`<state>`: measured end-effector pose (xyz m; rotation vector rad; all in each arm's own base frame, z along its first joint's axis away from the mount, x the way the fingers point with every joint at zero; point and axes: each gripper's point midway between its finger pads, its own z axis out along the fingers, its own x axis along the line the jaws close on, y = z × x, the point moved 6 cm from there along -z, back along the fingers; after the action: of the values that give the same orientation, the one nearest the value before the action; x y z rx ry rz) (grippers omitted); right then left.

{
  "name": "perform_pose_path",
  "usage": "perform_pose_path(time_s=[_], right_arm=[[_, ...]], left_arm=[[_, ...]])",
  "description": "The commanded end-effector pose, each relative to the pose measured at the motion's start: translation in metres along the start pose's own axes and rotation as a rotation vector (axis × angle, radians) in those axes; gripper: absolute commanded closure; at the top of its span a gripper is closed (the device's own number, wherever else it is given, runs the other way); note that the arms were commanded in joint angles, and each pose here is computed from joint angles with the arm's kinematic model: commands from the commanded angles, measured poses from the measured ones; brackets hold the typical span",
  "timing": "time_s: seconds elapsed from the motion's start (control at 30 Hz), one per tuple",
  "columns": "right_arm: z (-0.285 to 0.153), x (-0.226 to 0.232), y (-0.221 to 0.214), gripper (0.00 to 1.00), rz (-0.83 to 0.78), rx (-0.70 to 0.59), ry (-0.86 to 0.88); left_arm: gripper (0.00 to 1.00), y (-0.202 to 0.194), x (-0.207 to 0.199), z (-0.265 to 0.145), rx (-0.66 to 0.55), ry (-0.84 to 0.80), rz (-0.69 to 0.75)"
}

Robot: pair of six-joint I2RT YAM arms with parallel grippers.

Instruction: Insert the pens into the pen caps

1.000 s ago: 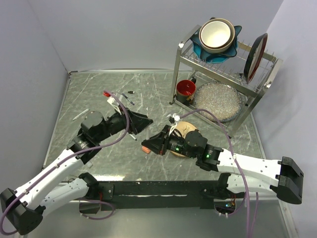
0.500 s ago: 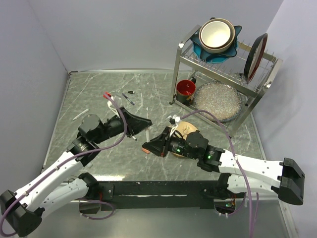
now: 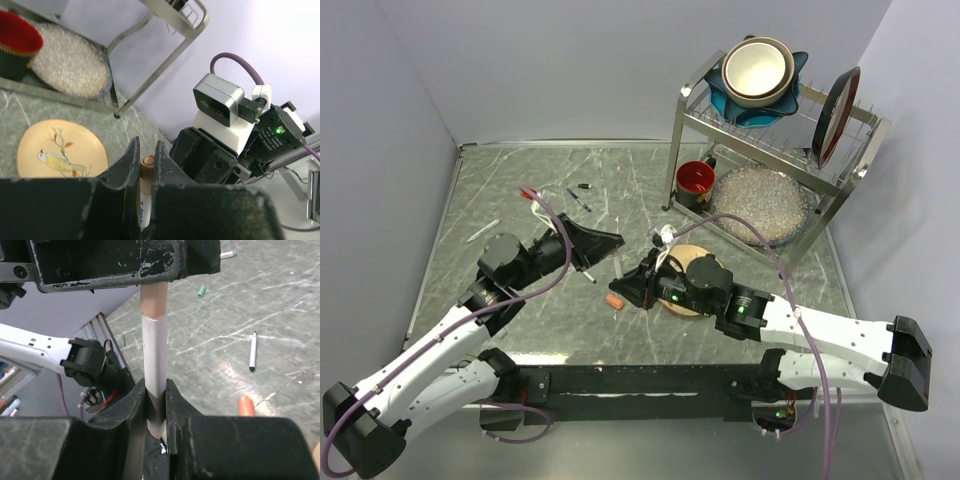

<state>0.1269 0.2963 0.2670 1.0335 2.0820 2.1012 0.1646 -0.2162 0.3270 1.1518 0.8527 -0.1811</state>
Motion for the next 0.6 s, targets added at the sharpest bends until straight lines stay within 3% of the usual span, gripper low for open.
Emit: perform_pose_path(time_s=[0.0, 0.43, 0.57], right_arm=[[-0.008, 0.025, 0.139, 1.00, -0.040, -0.454, 0.046], [-0.009, 0.018, 0.172, 1.00, -0.049, -0.498, 0.156], [-0.009, 0.017, 0.180, 1.00, -0.062, -0.519, 0.137]], left_arm=[[0.99, -0.051, 0.017, -0.014, 0.229, 0.008, -0.082], [0.99, -0.086, 0.020, -0.023, 0.299, -0.131, -0.127], [0.99, -0.098, 0.028, -0.025, 0.342, -0.065, -0.172]])
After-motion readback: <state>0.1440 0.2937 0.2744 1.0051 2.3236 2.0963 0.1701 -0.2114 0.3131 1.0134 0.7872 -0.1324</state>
